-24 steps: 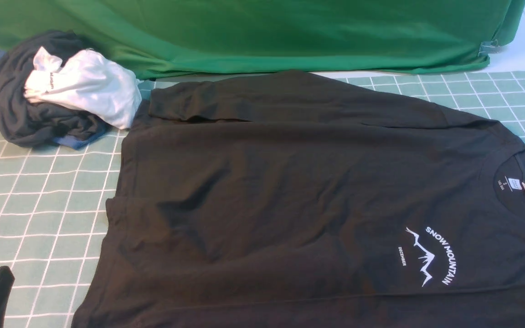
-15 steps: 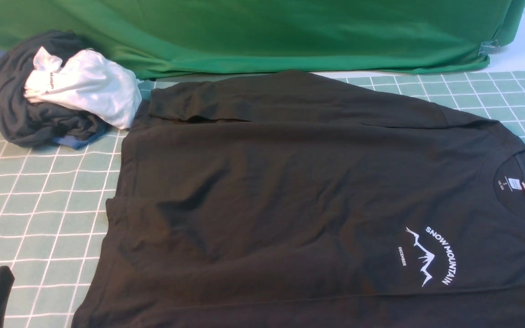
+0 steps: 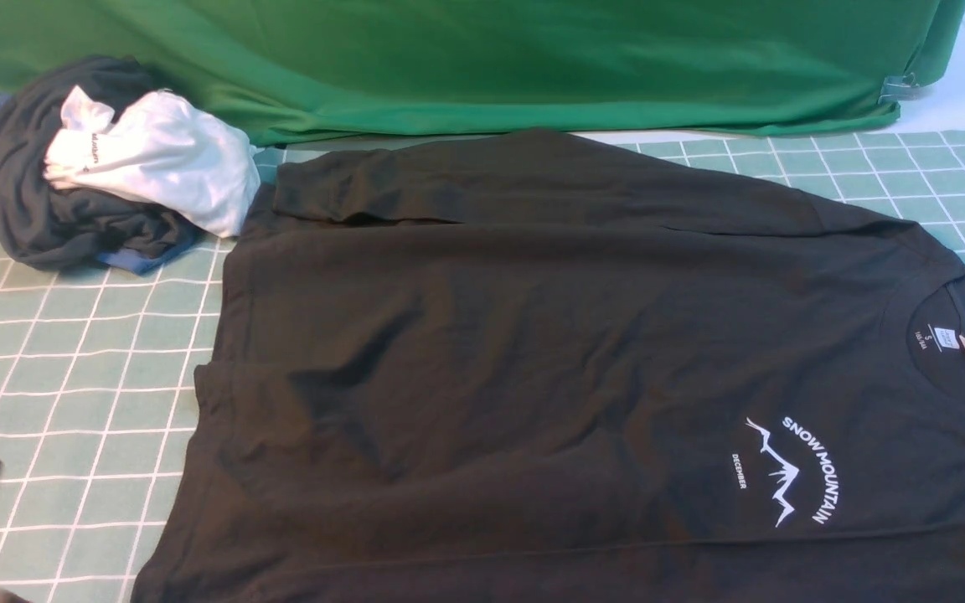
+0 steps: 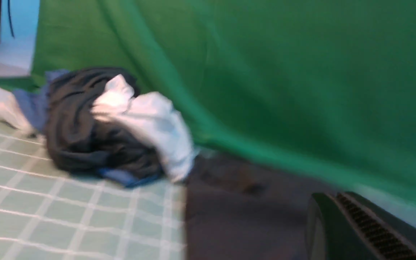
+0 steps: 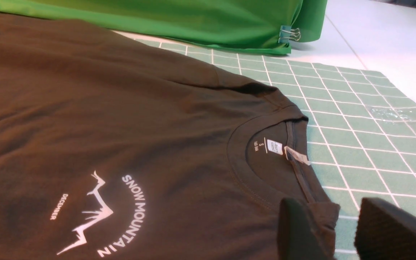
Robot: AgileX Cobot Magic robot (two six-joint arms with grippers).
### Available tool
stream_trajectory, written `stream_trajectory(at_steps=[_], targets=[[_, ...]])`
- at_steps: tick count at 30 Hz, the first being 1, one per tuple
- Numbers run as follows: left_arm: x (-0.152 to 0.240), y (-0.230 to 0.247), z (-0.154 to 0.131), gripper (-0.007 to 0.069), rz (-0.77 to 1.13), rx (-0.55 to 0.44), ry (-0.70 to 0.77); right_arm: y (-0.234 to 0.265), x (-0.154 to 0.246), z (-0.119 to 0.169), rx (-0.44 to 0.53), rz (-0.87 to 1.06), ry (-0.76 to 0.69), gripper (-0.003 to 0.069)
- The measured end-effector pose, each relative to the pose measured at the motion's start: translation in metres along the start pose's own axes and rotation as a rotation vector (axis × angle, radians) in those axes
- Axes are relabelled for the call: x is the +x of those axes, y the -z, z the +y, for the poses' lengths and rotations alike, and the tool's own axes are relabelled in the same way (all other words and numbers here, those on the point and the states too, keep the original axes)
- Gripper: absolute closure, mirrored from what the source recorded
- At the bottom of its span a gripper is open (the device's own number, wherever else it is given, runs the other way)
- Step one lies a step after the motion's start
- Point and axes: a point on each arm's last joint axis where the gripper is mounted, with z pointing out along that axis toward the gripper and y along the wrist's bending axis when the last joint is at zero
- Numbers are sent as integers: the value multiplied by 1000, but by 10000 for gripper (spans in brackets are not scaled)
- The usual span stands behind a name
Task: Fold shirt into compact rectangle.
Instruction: 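Grasp the left edge of the dark T-shirt lying flat on the table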
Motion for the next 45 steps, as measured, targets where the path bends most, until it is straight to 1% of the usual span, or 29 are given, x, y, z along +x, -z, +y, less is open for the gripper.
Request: stream_trajectory(at_steps=[1, 2, 3, 7, 10, 12, 13, 14, 17, 19, 20, 21, 23, 24, 25, 27, 29, 31, 33, 34, 35, 37, 38, 39, 40, 41, 42, 43, 45], targets=[[-4, 0, 0, 608, -40, 1, 50, 0, 0, 0, 0, 0, 0, 414], [-4, 0, 0, 608, -48, 2, 56, 0, 0, 0, 0, 0, 0, 414], [-10, 1, 0, 608, -112, 2, 97, 0, 0, 0, 0, 0, 0, 414], [-17, 2, 1, 608, -185, 3, 117, 0, -1, 0, 0, -8, 0, 414], [-26, 4, 1, 608, -293, 13, 178, 0, -2, 0, 1, -26, 3, 414], [-38, 8, 1, 608, -431, 36, 224, 0, -5, 0, -3, -57, -20, 414], [-39, 9, 1, 608, -443, 39, 227, 0, -5, 0, -5, -63, -29, 414], [-53, 13, -4, 608, -529, 77, 241, 0, -11, 1, -20, -130, -134, 414], [-79, 17, -20, 608, -517, 133, 177, 3, -23, 0, -45, -264, -346, 414], [-100, 15, -35, 608, -412, 140, 93, 5, -30, -2, -69, -348, -507, 414], [-109, 11, -41, 608, -323, 123, 62, 6, -33, -3, -83, -385, -580, 414], [-117, 4, -46, 608, -193, 91, 44, 7, -36, -3, -94, -418, -633, 414], [-119, -11, -50, 608, 42, 25, 10, 8, -38, -4, -100, -447, -656, 414], [-121, -14, -52, 608, 91, 12, -2, 9, -38, -4, -100, -448, -656, 414], [-112, -28, -50, 608, 304, -43, -43, 9, -38, -4, -101, -454, -659, 414], [-97, -44, -46, 608, 558, -89, -120, 9, -39, -5, -104, -467, -668, 414], [-74, -60, -40, 608, 839, -115, -167, 11, -42, -6, -112, -505, -691, 414], [-51, -71, -36, 608, 1056, -102, -168, 12, -45, -6, -130, -511, -749, 428], [-35, -81, -34, 608, 1188, -79, -149, 15, -52, -5, -156, -460, -779, 467], [-28, -86, -33, 611, 1237, -69, -144, 18, -59, -5, -170, -441, -776, 495], [-20, -93, -31, 615, 1295, -58, -141, 25, -71, -5, -189, -417, -747, 543], [-7, -102, -27, 622, 1370, -60, -140, 37, -95, -5, -221, -371, -647, 617], [-2, -105, -25, 623, 1400, -63, -140, 42, -107, -6, -238, -342, -586, 636], [1, -107, -23, 623, 1421, -67, -137, 47, -120, -6, -255, -323, -537, 644], [2, -107, -23, 623, 1426, -68, -136, 45, -119, -6, -257, -303, -524, 645], [6, -109, -22, 623, 1451, -68, -147, 46, -133, -5, -287, -234, -447, 652], [9, -110, -23, 623, 1466, -63, -172, 47, -143, -4, -305, -199, -401, 653], [13, -111, -26, 623, 1480, -39, -224, 40, -153, 0, -342, -98, -340, 654], [17, -111, -32, 623, 1480, -16, -276, 29, -159, 6, -382, 20, -264, 654]])
